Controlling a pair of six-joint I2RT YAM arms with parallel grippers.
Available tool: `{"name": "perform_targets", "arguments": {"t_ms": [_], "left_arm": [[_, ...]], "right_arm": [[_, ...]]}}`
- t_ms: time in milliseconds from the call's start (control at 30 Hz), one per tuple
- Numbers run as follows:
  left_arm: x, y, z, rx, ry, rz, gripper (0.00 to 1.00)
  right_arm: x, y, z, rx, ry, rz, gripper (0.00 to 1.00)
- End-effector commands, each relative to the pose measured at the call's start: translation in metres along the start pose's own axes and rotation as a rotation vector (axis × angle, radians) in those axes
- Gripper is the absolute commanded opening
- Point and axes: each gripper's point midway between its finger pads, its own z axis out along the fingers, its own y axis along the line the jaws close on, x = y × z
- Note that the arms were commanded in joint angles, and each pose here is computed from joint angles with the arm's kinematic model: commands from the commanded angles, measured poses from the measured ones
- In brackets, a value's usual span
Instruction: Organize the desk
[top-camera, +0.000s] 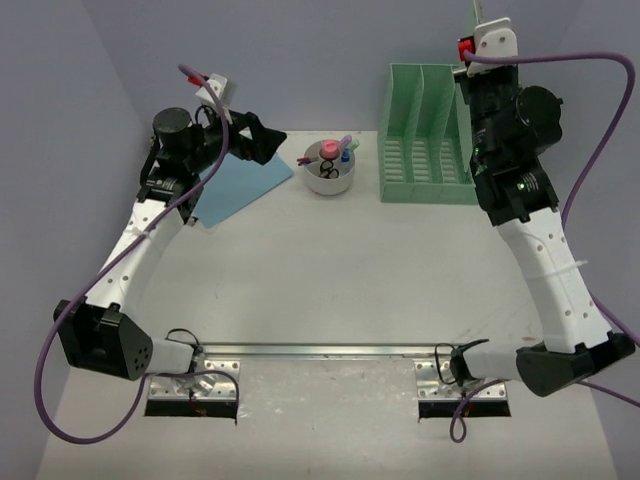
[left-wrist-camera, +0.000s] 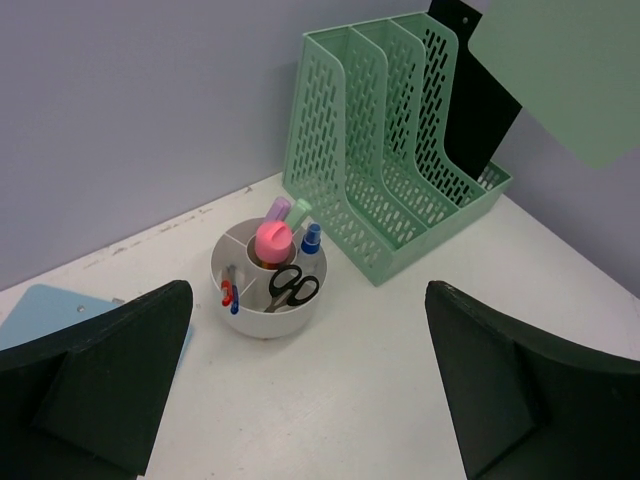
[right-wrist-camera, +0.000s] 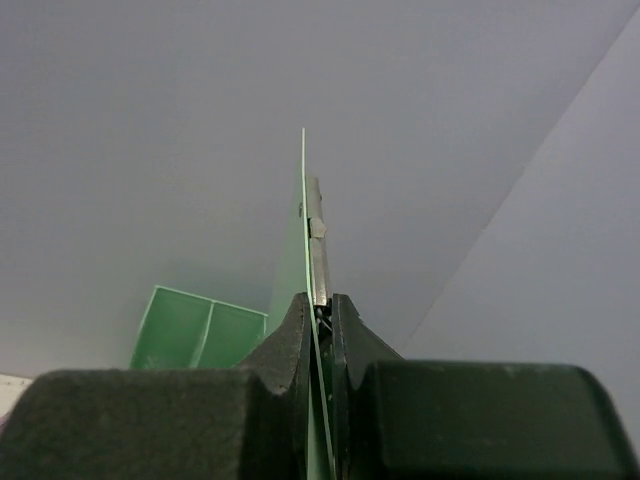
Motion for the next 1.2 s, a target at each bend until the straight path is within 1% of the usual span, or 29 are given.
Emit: {"name": "perform_targets", "arguments": {"t_ms": [0,33,133,167,233,267,367,433,467,500,633,800,1033,1167], "left_arm": [[-0.03,-0.011,0.0,0.04,-0.088,0.025,1.0],[-0.029,-0.01,0.002,0.041,-0.084,0.019,1.0],[-0.025,-0.01,0.006,0.043,-0.078,0.001,1.0],[-0.023,-0.009,0.007,0.044,-0.08,-0.001,1.0],[-0.021,-0.01,0.007,0.05,-0.079,0.0,1.0],[-0.021,-0.01,0.007,0.052,-0.08,0.0,1.0],[-0.021,-0.01,0.006,0.055,-0.081,0.01,1.0],[-0.019,-0.009,0.007,0.051,-0.078,0.014,1.0],[-0.019,-0.009,0.007,0.049,-0.08,0.015,1.0],[-0.017,-0.008,0.008,0.05,-0.077,0.014,1.0],[-0.014,-0.007,0.009,0.053,-0.074,0.018,1.0],[-0.008,-0.004,0.012,0.047,-0.063,0.019,1.0],[0.001,0.0,0.015,0.046,-0.055,0.021,1.0],[0.007,0.002,0.017,0.042,-0.046,0.032,1.0]], "right_arm": [[-0.011,-0.031,0.018,0.07,-0.062,0.066,0.01],[-0.008,-0.036,0.022,0.078,-0.06,0.096,0.01],[0.018,-0.043,0.036,0.076,-0.021,0.122,0.01],[0.034,-0.048,0.042,0.086,0.01,0.12,0.01],[0.044,-0.049,0.05,0.08,0.024,0.146,0.01],[0.054,-0.057,0.053,0.094,0.04,0.147,0.01],[0.077,-0.06,0.062,0.087,0.072,0.168,0.01],[0.09,-0.054,0.067,0.069,0.088,0.193,0.01],[0.099,-0.063,0.069,0.088,0.096,0.191,0.01],[0.107,-0.06,0.072,0.083,0.104,0.208,0.01],[0.126,-0.057,0.083,0.06,0.09,0.229,0.01],[0.153,-0.053,0.099,0.078,0.107,0.238,0.01],[0.174,-0.044,0.115,0.074,0.09,0.248,0.01],[0.196,-0.036,0.123,0.08,0.109,0.256,0.01]]}}
